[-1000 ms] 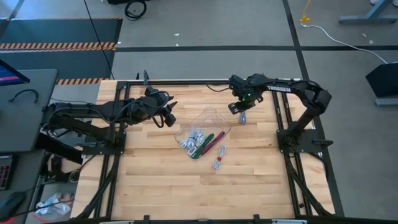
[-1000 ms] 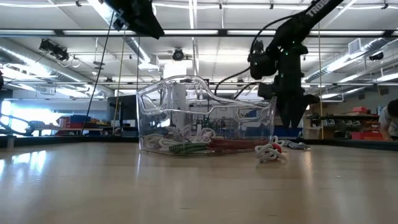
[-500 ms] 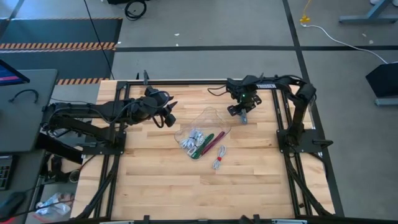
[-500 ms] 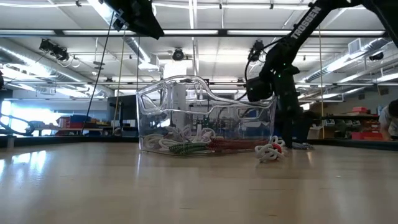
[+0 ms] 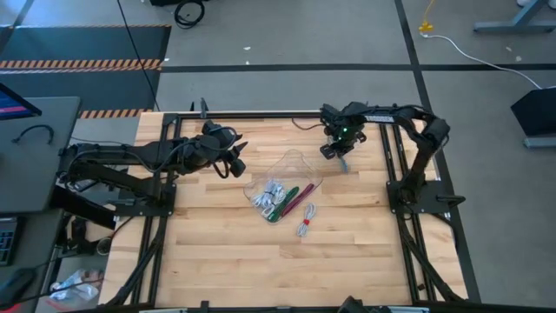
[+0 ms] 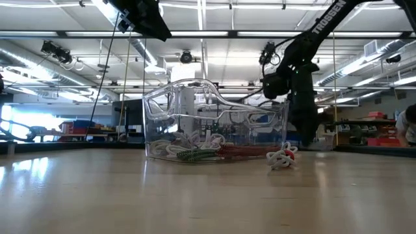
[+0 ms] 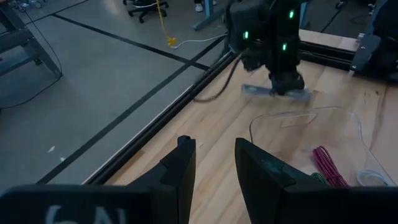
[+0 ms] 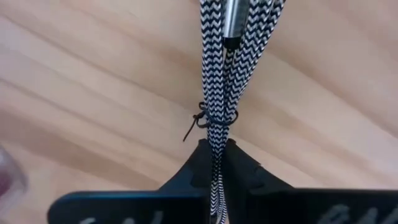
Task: Pick and place USB-C Cables
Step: Put the gray charger cable into the transparent bin
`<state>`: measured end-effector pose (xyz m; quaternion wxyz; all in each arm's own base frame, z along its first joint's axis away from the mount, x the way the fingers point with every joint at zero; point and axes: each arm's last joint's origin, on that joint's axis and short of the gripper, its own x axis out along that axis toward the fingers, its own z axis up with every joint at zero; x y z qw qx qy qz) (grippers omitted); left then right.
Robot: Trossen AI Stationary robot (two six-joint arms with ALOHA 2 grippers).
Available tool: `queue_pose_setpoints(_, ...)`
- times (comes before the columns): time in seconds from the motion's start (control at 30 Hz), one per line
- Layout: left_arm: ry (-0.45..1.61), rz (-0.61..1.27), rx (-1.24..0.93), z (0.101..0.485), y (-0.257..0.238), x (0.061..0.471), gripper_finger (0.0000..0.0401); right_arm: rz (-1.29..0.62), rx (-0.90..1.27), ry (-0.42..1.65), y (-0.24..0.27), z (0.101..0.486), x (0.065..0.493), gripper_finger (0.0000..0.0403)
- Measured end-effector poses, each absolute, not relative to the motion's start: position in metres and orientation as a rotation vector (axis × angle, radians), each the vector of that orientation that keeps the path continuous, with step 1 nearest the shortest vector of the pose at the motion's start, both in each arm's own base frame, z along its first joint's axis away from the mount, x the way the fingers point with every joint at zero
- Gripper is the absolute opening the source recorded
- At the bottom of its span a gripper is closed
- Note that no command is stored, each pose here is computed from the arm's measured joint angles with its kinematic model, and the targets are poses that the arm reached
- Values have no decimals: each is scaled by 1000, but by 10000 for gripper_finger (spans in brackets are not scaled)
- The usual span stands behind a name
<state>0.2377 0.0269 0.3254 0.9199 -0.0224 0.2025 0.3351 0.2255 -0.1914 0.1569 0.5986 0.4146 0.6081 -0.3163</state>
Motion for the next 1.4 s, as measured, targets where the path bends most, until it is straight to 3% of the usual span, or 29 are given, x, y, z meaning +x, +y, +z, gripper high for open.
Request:
queue_pose_setpoints(0.3,408,694,-69,325,27,238,118,-614,924,1187,-183,221,213,16)
queue_pose_setpoints(0.6,394,701,-103,326,27,238,118,-207,683,796,-147,332,244,16)
queue_pose_setpoints(0.8,390,702,-113,326,27,238,118,8,500,717,-119,374,270,16)
queue_pose_setpoints(0.97,391,678,-128,325,26,238,118,173,392,801,-98,369,296,16)
queue_pose_setpoints(1.13,388,679,-137,325,26,238,118,294,293,1018,-83,328,324,16)
queue_pose_setpoints(1.4,381,682,-155,325,26,238,118,305,25,1317,-74,275,345,16)
